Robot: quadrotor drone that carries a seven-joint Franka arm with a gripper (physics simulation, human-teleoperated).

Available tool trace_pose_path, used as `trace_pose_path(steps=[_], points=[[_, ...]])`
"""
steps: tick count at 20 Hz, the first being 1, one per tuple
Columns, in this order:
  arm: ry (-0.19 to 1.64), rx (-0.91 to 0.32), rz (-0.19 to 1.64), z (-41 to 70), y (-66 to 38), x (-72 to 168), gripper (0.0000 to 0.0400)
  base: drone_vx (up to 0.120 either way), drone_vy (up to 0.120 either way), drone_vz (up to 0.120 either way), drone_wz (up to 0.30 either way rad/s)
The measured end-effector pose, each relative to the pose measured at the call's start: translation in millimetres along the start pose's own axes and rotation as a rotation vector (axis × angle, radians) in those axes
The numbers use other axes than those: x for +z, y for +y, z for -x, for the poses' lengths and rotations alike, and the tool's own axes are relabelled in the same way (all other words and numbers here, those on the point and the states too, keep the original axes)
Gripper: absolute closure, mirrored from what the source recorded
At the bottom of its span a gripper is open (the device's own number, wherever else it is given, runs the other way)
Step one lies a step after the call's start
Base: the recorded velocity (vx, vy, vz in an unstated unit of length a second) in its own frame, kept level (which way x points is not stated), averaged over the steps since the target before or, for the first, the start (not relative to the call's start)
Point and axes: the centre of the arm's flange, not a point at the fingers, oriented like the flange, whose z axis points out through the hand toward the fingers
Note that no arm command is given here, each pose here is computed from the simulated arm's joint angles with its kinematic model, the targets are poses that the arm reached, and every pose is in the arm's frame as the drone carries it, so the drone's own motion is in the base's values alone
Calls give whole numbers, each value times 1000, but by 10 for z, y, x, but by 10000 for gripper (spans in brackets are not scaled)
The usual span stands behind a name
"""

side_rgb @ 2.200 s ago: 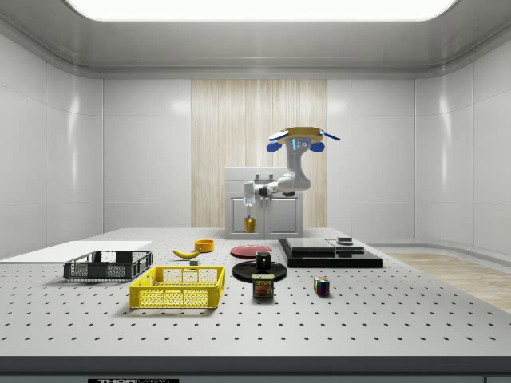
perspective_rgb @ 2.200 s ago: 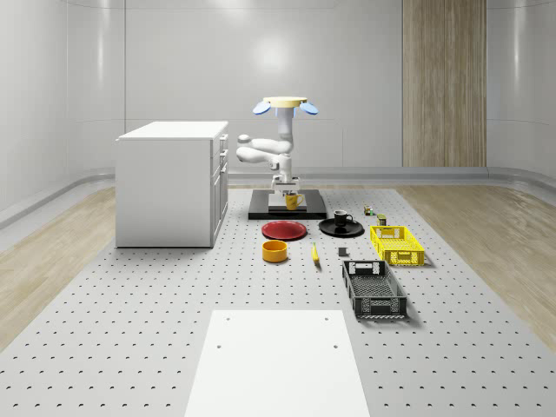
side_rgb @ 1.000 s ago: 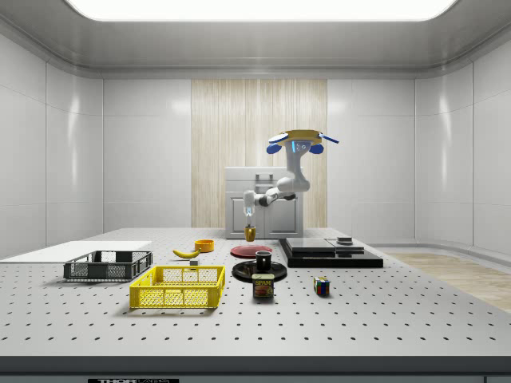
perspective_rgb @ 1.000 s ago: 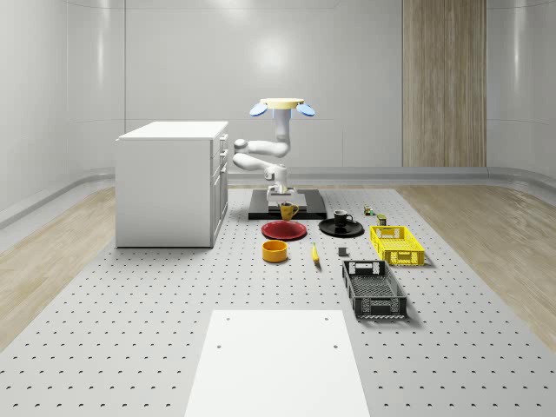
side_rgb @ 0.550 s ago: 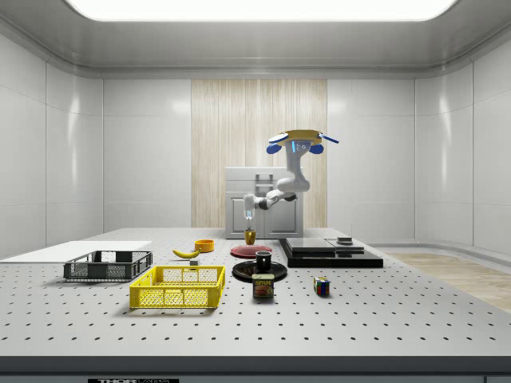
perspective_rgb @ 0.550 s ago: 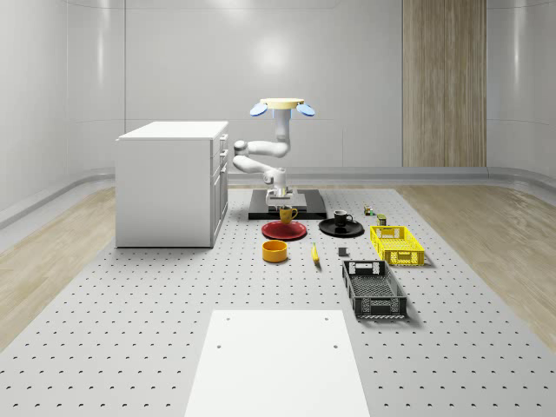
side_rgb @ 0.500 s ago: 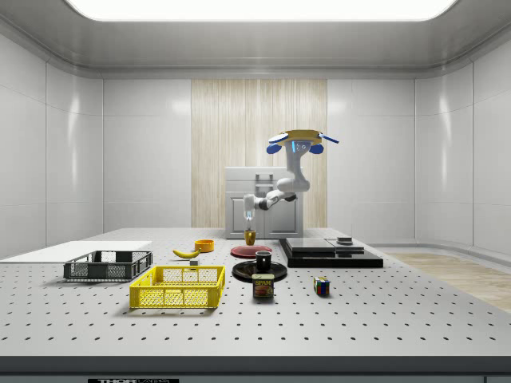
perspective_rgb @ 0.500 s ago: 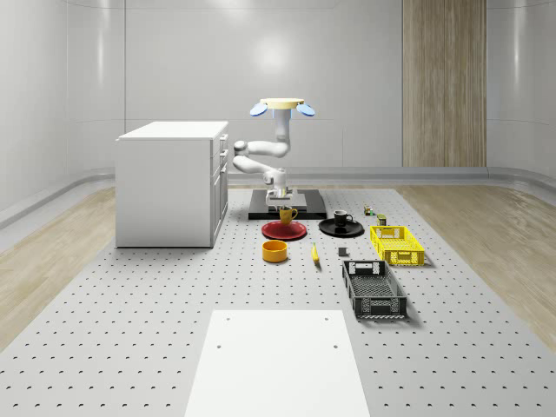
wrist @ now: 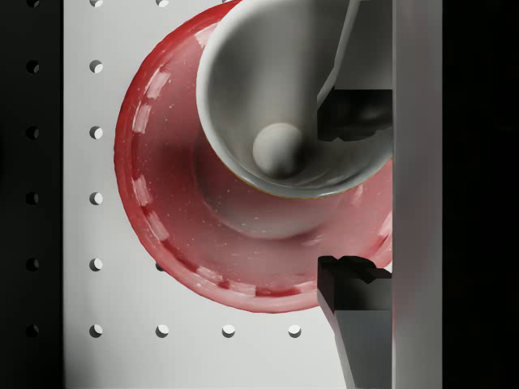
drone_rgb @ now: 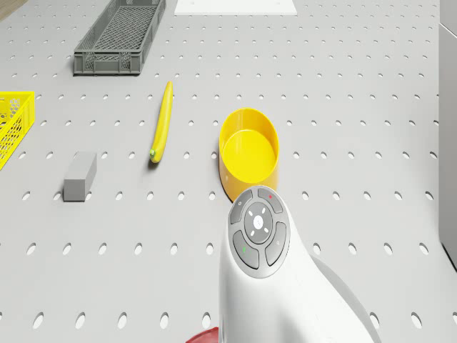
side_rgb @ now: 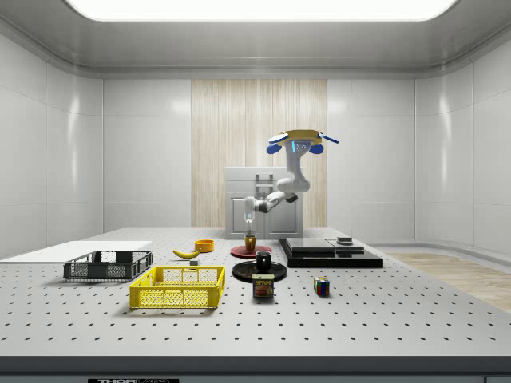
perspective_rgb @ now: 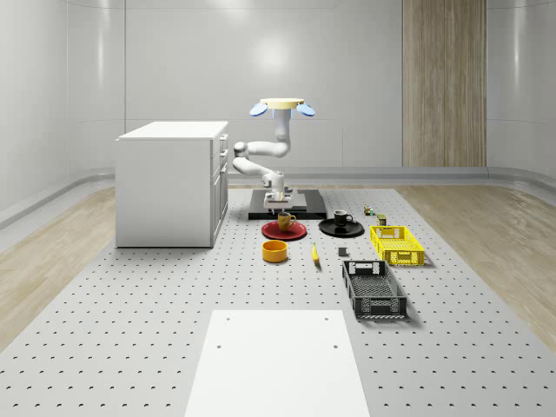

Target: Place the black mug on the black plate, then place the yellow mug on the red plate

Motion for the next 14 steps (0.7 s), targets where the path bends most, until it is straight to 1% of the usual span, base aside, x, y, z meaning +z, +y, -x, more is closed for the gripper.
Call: trace_pose_path(steps=[2, 5, 9, 14], points=[[0, 0, 0, -7, 7, -34, 83, 0, 0, 0, 0], [0, 0, 0, -13, 13, -130, 39, 0, 0, 0, 0], [0, 0, 0, -16, 17, -266, 14, 0, 0, 0, 0], [0, 0, 0, -18, 19, -348, 4, 0, 0, 0, 0]])
